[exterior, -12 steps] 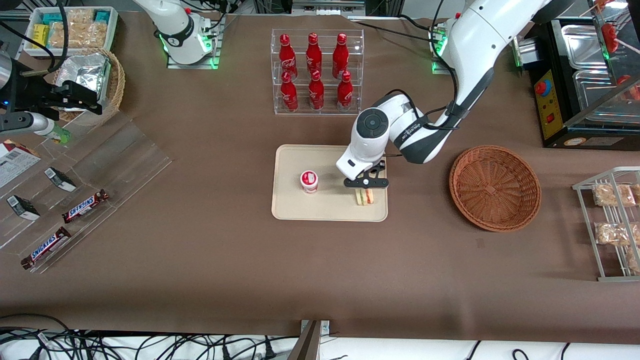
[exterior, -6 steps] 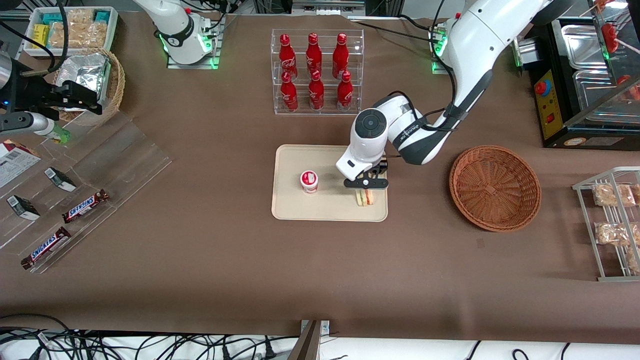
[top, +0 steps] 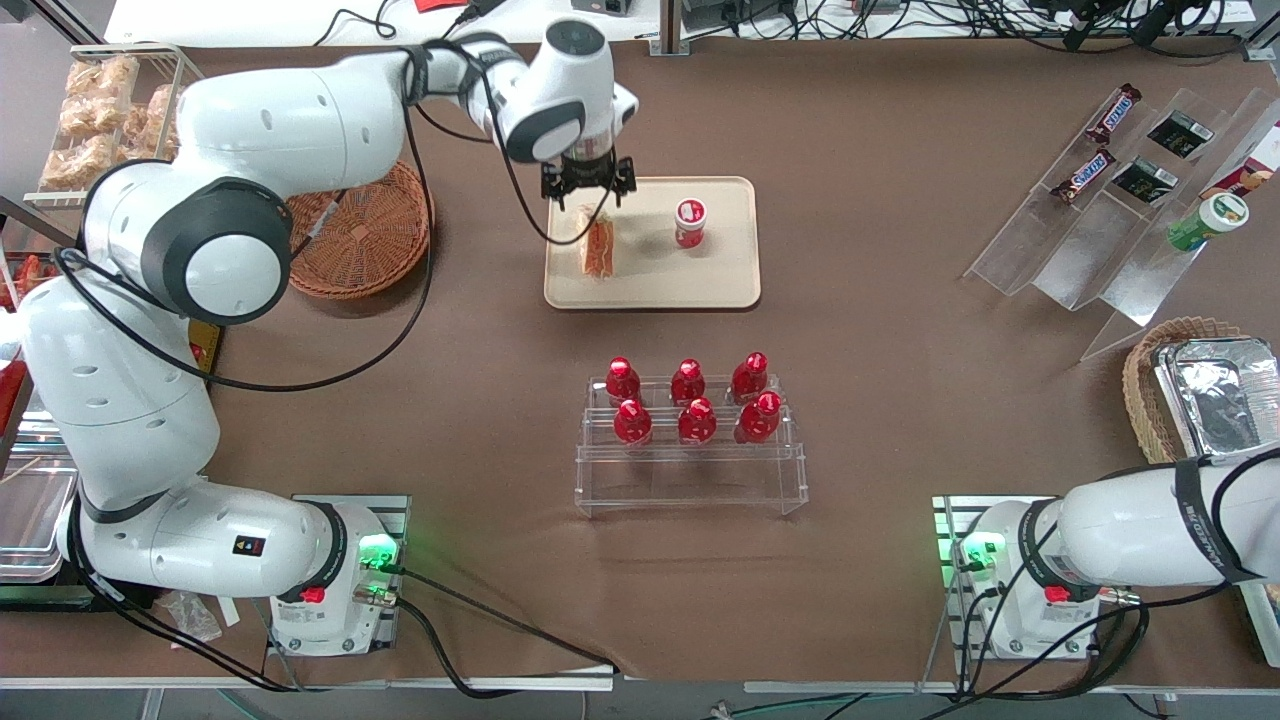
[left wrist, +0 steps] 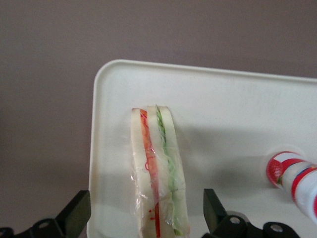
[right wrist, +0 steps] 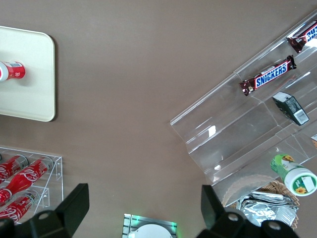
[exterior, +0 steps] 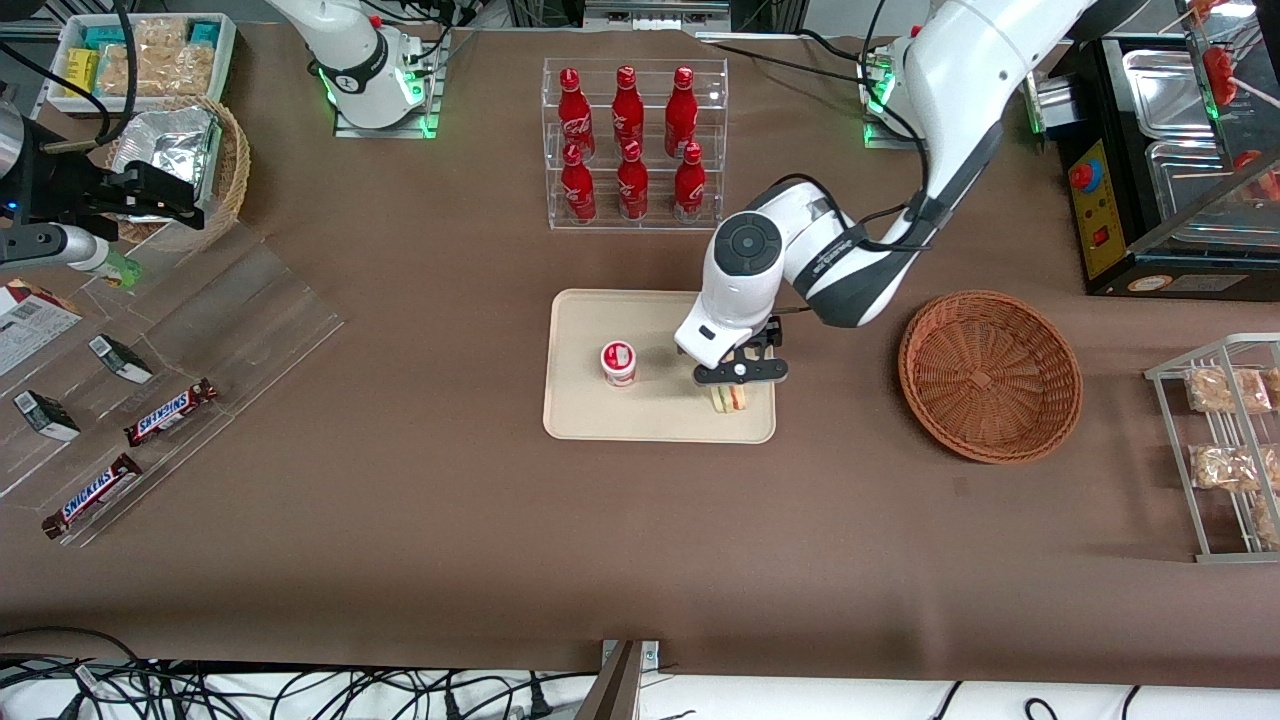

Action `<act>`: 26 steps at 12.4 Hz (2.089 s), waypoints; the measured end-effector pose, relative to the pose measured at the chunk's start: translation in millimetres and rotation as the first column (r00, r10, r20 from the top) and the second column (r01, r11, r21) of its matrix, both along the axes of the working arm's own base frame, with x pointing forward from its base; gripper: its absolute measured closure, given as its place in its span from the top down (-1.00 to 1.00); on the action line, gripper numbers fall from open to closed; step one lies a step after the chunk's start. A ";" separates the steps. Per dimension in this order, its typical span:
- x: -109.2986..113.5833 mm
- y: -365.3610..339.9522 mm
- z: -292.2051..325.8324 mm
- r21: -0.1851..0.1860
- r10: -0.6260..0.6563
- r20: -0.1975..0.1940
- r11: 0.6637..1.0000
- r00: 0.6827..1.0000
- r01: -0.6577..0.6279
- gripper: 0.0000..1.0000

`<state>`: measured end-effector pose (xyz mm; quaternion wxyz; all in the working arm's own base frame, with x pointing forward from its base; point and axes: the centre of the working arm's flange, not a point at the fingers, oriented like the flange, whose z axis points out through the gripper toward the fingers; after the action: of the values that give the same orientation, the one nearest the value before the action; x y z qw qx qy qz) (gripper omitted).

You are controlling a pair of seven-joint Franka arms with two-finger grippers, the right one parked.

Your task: Place sandwich from basket to tray

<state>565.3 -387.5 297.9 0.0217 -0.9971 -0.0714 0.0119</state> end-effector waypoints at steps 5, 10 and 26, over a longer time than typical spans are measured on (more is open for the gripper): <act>65.5 79.2 108.8 0.023 0.181 0.051 0.983 0.982 -0.182 1.00; 84.2 166.5 166.9 0.037 0.321 0.078 0.945 0.944 -0.324 1.00; 21.6 380.6 297.4 -0.012 -0.111 -0.102 0.994 0.989 0.110 1.00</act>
<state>586.9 -6.9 595.3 0.0228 -0.9977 -0.0148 0.0622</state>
